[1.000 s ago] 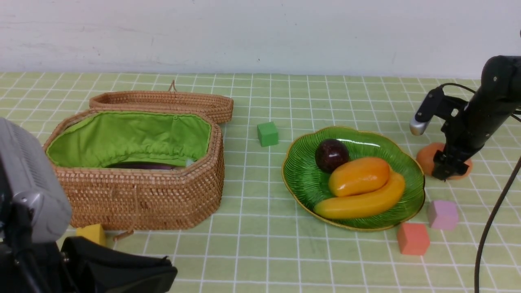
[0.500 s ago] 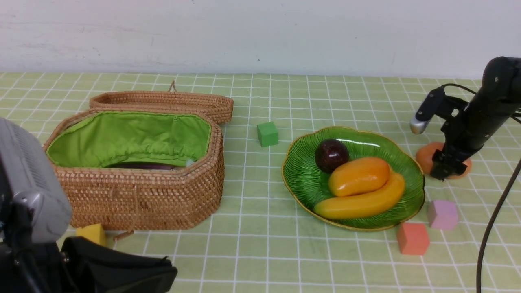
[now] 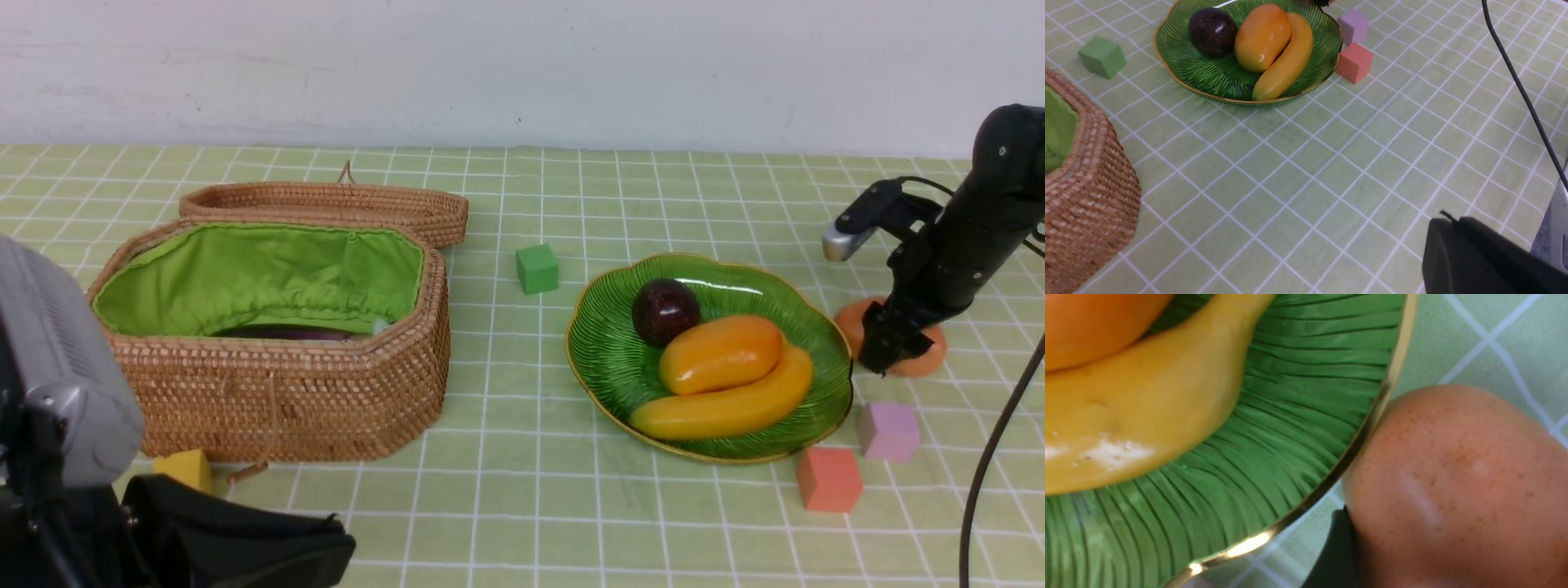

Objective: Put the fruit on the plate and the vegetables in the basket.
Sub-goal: Use the right arm to grab a potato and put it into the left basket

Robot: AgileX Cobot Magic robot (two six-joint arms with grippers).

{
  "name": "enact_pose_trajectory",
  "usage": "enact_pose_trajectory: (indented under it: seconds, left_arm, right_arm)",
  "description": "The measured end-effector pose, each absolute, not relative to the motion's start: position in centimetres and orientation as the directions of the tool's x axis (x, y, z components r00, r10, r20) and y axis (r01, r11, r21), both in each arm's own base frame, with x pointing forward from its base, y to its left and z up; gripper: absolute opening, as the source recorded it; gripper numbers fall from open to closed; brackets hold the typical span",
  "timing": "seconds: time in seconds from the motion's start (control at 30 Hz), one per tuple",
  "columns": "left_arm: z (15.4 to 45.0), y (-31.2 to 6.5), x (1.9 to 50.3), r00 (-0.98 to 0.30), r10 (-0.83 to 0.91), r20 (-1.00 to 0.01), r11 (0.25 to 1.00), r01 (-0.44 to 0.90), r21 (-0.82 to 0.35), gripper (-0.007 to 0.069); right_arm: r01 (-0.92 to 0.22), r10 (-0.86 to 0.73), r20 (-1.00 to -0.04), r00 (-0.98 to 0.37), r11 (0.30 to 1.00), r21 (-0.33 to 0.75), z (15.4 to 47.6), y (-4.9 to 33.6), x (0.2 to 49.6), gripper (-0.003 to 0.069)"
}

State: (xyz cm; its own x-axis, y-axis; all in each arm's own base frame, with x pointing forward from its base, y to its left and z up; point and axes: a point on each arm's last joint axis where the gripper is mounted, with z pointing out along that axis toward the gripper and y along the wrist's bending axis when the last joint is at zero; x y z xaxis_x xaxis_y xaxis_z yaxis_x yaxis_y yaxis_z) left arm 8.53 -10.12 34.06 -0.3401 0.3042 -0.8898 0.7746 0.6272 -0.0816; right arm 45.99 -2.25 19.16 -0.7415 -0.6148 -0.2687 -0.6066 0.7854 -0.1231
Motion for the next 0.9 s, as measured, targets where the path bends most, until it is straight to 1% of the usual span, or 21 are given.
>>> enact_pose_trajectory:
  seconds: [0.07,0.2,0.27,0.33,0.37,0.4,0.43,0.47,0.5,0.53,0.57,0.6,0.67,0.7,0.8,0.83,0.87,0.9]
  left_arm:
    - [34.1,-10.1,8.5,-0.34,0.304,-0.89,0.627,0.775,-0.082,-0.0013]
    - [34.0,-10.0,8.6,-0.347,0.302,-0.888,0.638,0.766,-0.082,-0.0013]
    - [34.0,-9.8,8.9,-0.362,0.29,-0.886,0.671,0.737,-0.082,-0.0013]
    - [34.0,-9.4,9.2,-0.378,0.271,-0.885,0.715,0.695,-0.078,-0.0013]
    - [34.0,-9.3,9.3,-0.382,0.266,-0.885,0.726,0.683,-0.077,-0.0013]
    - [34.0,-8.8,9.6,-0.406,0.225,-0.886,0.774,0.627,-0.091,-0.0013]
    - [34.1,-8.4,9.8,-0.402,0.216,-0.89,0.804,0.591,-0.071,-0.0013]
    - [34.1,-8.3,9.8,-0.412,0.199,-0.889,0.829,0.555,-0.072,-0.0013]
    - [34.3,-7.3,10.1,-0.411,0.162,-0.897,0.868,0.492,-0.069,-0.0013]
    - [34.3,-7.2,10.1,-0.414,0.157,-0.897,0.875,0.48,-0.068,-0.0013]
    - [34.5,-5.9,10.2,-0.419,0.095,-0.903,0.927,0.368,-0.073,-0.0013]
    - [34.8,-4.8,10.2,-0.413,0.04,-0.91,0.957,0.279,-0.084,-0.0013]
    - [35.0,-3.7,10.0,-0.399,-0.026,-0.916,0.978,0.181,-0.107,-0.0013]
    - [35.3,-2.7,9.7,-0.374,-0.06,-0.925,0.986,0.12,-0.112,-0.0013]
    - [35.7,-1.4,8.9,-0.334,-0.101,-0.937,0.988,0.081,-0.135,-0.0013]
    - [35.8,-1.2,8.7,-0.326,-0.108,-0.939,0.987,0.082,-0.141,-0.0013]
    - [36.0,-0.8,8.3,-0.309,-0.124,-0.943,0.984,0.084,-0.157,-0.0013]
    - [36.0,-0.6,8.0,-0.302,-0.132,-0.944,0.983,0.084,-0.164,-0.0013]
  right_arm:
    - [-0.582,-0.593,-0.268,-0.759,0.803,-0.127,19.7,-2.3,45.8,0.0626]
    - [-0.493,-0.512,-0.293,-0.808,0.859,-0.14,22.2,-2.2,45.2,0.0626]
    - [-0.43,-0.449,-0.345,-0.825,0.893,-0.135,25.1,-1.6,44.3,0.0626]
    - [-0.396,-0.41,-0.383,-0.828,0.911,-0.118,27.7,-0.4,43.3,0.0626]
    - [-0.393,-0.403,-0.4,-0.823,0.913,-0.112,28.3,-0.2,43.0,0.0626]
    - [-0.397,-0.382,-0.448,-0.808,0.916,-0.066,30.6,1.9,41.8,0.0626]
    - [-0.412,-0.378,-0.48,-0.792,0.91,-0.036,31.9,3.2,41.1,0.0626]
    - [-0.418,-0.378,-0.487,-0.788,0.908,-0.029,32.2,3.6,40.9,0.0626]
    - [-0.469,-0.392,-0.532,-0.75,0.883,0.011,33.8,6.4,39.8,0.0626]
    - [-0.494,-0.404,-0.545,-0.735,0.869,0.022,34.2,7.7,39.3,0.0626]
    - [-0.562,-0.431,-0.587,-0.685,0.826,0.049,35.4,11.1,38.0,0.0626]
    - [-0.621,-0.456,-0.622,-0.637,0.781,0.063,36.2,14.1,36.9,0.0626]
    - [-0.691,-0.486,-0.668,-0.563,0.72,0.06,36.8,18.1,35.6,0.0626]
    - [-0.736,-0.499,-0.704,-0.505,0.676,0.048,37.2,21.0,34.7,0.0626]
    - [-0.809,-0.501,-0.777,-0.381,0.587,0.018,37.5,27.0,33.0,0.0626]
    - [-0.818,-0.498,-0.787,-0.364,0.576,0.013,37.4,27.9,32.9,0.0626]
    - [-0.843,-0.488,-0.818,-0.304,0.538,-0.007,36.9,31.2,32.4,0.0626]
    - [-0.854,-0.475,-0.838,-0.267,0.519,-0.022,37.0,32.8,32.0,0.0626]
